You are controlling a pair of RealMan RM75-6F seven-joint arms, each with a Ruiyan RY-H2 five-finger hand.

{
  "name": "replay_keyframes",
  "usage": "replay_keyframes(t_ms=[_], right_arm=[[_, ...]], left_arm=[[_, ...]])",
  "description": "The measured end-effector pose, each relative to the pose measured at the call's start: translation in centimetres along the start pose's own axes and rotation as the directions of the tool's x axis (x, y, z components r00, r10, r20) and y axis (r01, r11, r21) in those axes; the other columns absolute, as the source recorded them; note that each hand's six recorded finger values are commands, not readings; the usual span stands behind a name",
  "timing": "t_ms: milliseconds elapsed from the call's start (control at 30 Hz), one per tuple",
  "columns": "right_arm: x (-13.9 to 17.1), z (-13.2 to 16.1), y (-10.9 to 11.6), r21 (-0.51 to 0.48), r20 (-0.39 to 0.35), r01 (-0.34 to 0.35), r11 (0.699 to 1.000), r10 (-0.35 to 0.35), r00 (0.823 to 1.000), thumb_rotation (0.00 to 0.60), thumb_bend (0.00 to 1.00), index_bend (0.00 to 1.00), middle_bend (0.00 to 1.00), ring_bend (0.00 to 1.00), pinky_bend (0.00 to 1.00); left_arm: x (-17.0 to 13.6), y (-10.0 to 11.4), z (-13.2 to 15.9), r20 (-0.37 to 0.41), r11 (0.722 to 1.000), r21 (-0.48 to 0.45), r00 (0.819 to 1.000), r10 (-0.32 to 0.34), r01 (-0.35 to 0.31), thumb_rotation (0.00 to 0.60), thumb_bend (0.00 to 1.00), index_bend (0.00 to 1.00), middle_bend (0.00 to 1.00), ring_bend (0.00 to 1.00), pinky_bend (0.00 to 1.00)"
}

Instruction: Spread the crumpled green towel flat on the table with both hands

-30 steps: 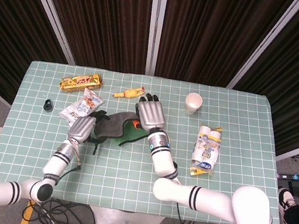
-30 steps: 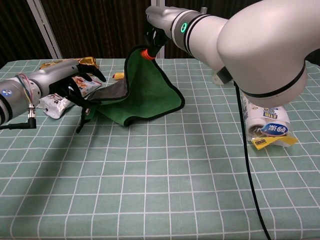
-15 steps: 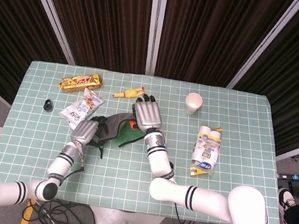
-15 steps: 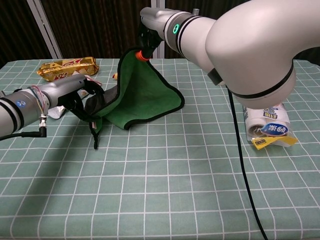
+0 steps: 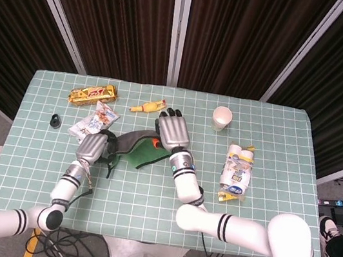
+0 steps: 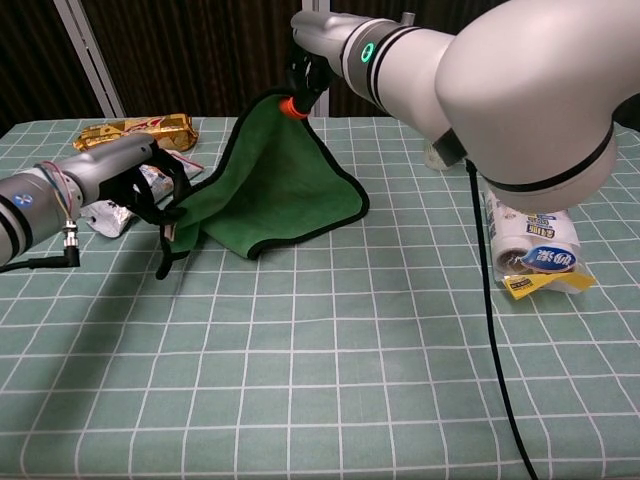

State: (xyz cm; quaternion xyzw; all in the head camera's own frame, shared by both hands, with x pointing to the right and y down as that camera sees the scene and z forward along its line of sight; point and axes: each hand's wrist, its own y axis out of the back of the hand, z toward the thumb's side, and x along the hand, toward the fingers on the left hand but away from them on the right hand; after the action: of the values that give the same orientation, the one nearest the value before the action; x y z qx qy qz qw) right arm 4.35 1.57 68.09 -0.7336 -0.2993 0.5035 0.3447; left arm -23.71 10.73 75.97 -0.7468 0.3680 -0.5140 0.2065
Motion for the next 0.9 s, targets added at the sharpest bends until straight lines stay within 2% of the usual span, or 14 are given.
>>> replay_keyframes(t_ms=[400, 633, 900], right_arm=[[2.7, -3.2, 2.5, -0.087, -0.032, 0.045, 0.995, -0.048, 0.998, 0.570, 0.64, 0.69, 0.29, 0.13, 0.15], [4.6, -5.0, 4.1, -0.134, -0.050, 0.065, 0.989, -0.072, 0.996, 0.564, 0.64, 0.69, 0.29, 0.13, 0.15], [6.9, -6.3, 5.0, -0.160, -0.075, 0.048, 0.986, -0.061, 0.995, 0.560, 0.64, 0.69, 0.29, 0.14, 0.15]], left_arm=[[-1.8, 5.6, -0.3, 0.095, 0.992, 0.040, 0.989, 0.114, -0.118, 0.600, 0.55, 0.68, 0.37, 0.20, 0.36], [-3.2, 7.6, 0.2, 0.157, 0.990, 0.069, 0.982, 0.109, -0.121, 0.600, 0.54, 0.68, 0.37, 0.20, 0.36], [-5.1, 9.5, 1.2, 0.228, 0.992, 0.086, 0.971, 0.075, -0.097, 0.600, 0.54, 0.68, 0.37, 0.20, 0.36]])
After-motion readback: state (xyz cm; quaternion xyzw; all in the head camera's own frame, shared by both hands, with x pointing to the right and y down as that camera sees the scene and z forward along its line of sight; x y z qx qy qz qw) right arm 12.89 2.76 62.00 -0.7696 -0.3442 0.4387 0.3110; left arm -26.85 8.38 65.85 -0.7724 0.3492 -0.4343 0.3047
